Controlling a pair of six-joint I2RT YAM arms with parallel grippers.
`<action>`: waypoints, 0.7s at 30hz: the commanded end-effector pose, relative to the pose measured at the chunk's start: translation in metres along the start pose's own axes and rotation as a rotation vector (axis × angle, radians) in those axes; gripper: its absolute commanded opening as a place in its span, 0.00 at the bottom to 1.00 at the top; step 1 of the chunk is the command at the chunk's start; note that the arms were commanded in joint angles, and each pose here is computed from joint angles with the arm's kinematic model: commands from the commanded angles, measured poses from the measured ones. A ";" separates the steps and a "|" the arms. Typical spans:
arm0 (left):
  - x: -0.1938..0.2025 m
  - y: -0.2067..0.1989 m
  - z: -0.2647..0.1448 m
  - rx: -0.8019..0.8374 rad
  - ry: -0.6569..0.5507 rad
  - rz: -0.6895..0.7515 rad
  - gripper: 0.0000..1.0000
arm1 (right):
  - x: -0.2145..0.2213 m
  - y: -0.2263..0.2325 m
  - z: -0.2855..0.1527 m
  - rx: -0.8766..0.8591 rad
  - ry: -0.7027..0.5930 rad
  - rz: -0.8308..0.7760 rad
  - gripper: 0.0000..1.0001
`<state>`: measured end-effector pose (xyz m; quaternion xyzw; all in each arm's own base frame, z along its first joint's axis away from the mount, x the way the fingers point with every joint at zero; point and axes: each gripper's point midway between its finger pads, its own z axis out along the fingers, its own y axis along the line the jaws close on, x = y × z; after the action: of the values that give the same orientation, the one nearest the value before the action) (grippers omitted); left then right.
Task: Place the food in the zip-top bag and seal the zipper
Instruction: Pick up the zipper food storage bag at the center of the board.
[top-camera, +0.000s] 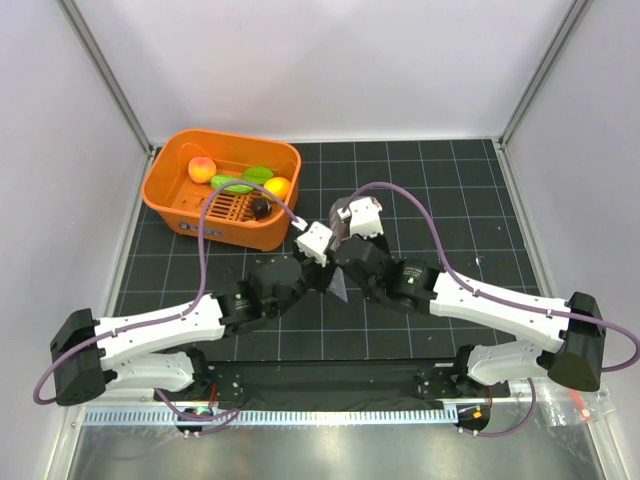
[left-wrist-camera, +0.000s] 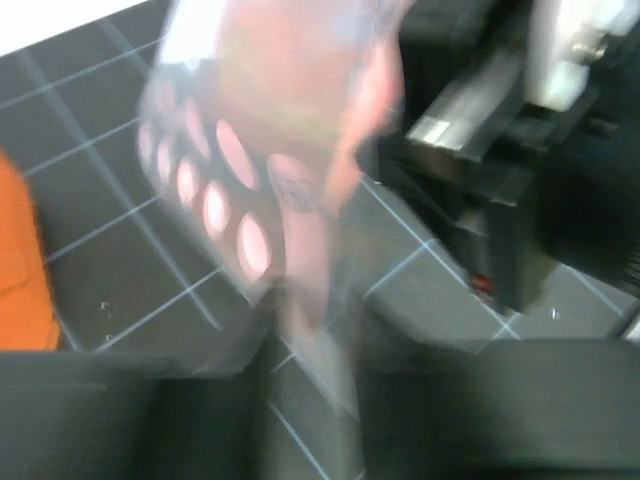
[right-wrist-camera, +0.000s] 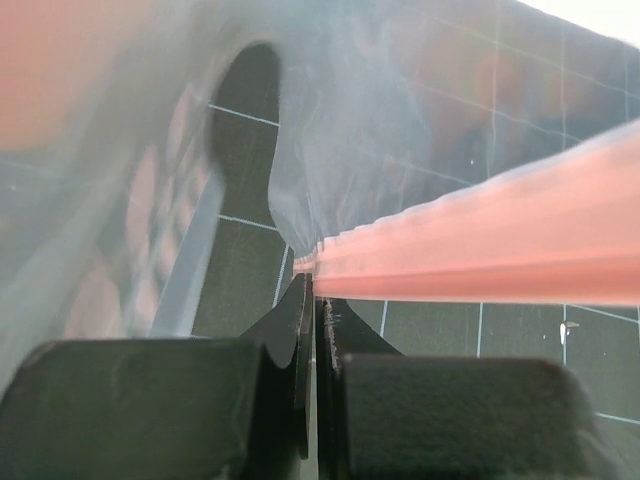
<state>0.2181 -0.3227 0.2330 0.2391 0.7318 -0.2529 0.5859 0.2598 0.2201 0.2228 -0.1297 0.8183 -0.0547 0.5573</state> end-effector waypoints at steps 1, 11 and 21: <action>-0.027 0.023 -0.007 -0.138 -0.062 -0.017 0.19 | -0.023 -0.003 -0.009 -0.018 -0.053 0.053 0.01; -0.043 0.073 -0.050 -0.216 -0.131 -0.166 0.00 | -0.020 -0.011 -0.020 -0.104 -0.115 0.006 0.64; -0.020 0.076 -0.045 -0.218 -0.108 -0.114 0.00 | -0.036 -0.019 -0.052 -0.298 -0.323 0.152 0.85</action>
<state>0.2354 -0.2339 0.2447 0.1186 0.7457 -0.2127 0.6201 0.2324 0.1910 0.2558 -0.1513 0.7587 0.0604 0.6308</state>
